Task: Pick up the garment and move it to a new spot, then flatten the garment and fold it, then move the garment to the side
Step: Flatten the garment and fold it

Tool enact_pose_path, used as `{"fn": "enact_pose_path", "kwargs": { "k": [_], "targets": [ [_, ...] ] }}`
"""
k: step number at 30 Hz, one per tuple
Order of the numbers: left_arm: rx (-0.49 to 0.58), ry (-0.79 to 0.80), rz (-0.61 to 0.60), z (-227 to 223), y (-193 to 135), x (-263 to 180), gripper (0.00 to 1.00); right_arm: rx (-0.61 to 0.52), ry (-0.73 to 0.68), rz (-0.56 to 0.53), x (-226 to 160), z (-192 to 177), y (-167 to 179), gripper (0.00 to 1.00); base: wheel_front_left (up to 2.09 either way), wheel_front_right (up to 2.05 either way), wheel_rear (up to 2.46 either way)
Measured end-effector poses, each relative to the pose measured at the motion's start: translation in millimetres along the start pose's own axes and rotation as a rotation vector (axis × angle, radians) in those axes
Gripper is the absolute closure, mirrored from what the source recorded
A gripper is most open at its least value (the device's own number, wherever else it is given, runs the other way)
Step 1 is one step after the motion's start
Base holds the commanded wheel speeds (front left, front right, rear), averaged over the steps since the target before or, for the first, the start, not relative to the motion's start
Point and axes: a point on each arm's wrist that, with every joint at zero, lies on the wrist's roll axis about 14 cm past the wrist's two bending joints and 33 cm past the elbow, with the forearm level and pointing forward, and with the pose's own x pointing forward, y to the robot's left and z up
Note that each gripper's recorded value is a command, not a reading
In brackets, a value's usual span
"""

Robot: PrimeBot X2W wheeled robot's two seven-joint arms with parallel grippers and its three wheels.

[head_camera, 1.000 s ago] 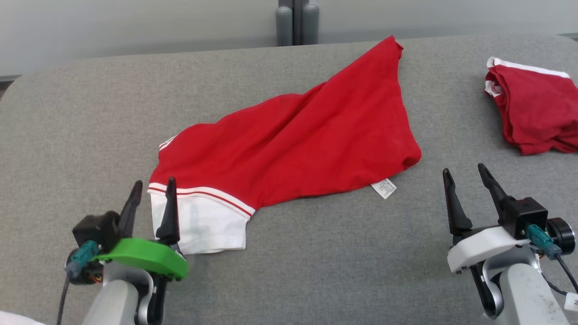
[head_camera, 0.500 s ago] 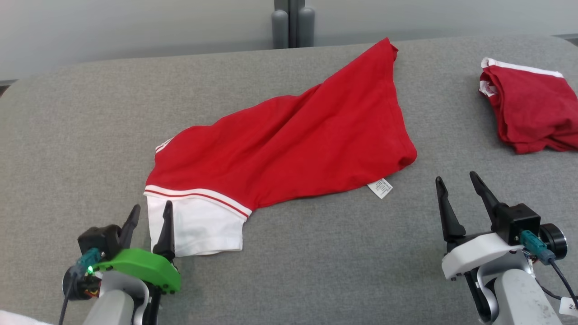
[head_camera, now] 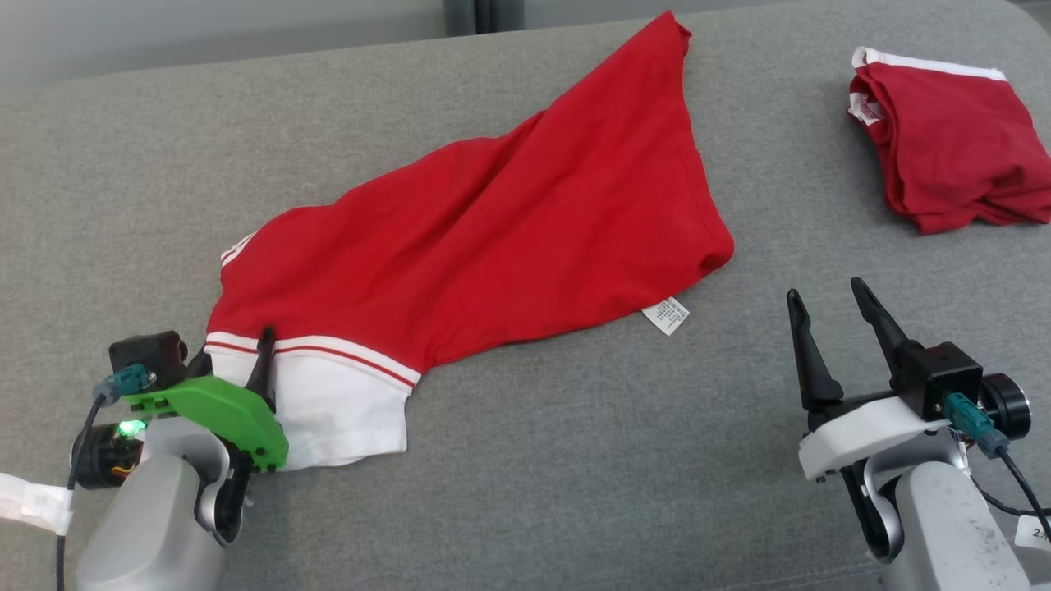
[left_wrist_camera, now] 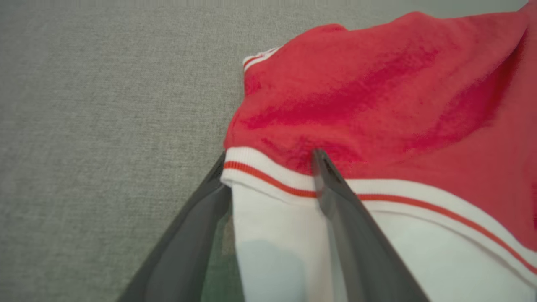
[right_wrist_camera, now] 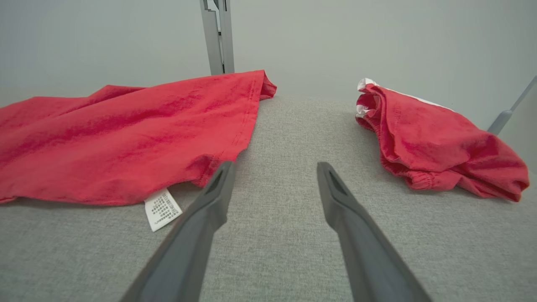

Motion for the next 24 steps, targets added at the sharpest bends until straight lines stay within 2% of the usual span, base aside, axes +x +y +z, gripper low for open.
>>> {"fn": "enact_pose_path", "kwargs": {
  "k": [1,13,18,19,21,22,24],
  "targets": [
    [0.005,-0.011,-0.006,3,-2,3,1.0,-0.001,-0.001,-0.003,1,0,-1,0.0,0.0,0.0,0.0],
    [0.077,-0.235,-0.056,74,-11,41,1.0,-0.01,0.014,-0.015,12,-8,-7,0.0,0.0,0.0,0.0],
    [0.078,-0.228,-0.053,73,-11,51,1.0,-0.012,0.029,-0.018,15,-14,-9,0.0,0.0,0.0,0.0],
    [0.076,-0.228,-0.053,73,-12,53,0.95,-0.012,0.031,-0.019,15,-15,-9,0.0,0.0,0.0,0.0],
    [0.07,-0.235,-0.051,75,-12,54,0.37,-0.013,0.031,-0.02,17,-15,-10,0.0,0.0,0.0,0.0],
    [0.063,-0.251,-0.052,79,-13,54,0.0,-0.013,0.03,-0.02,18,-15,-10,0.0,0.0,0.0,0.0],
    [0.057,-0.3,-0.054,93,-14,51,0.0,-0.012,0.032,-0.018,19,-16,-9,0.0,0.0,0.0,0.0]
  ]
}}
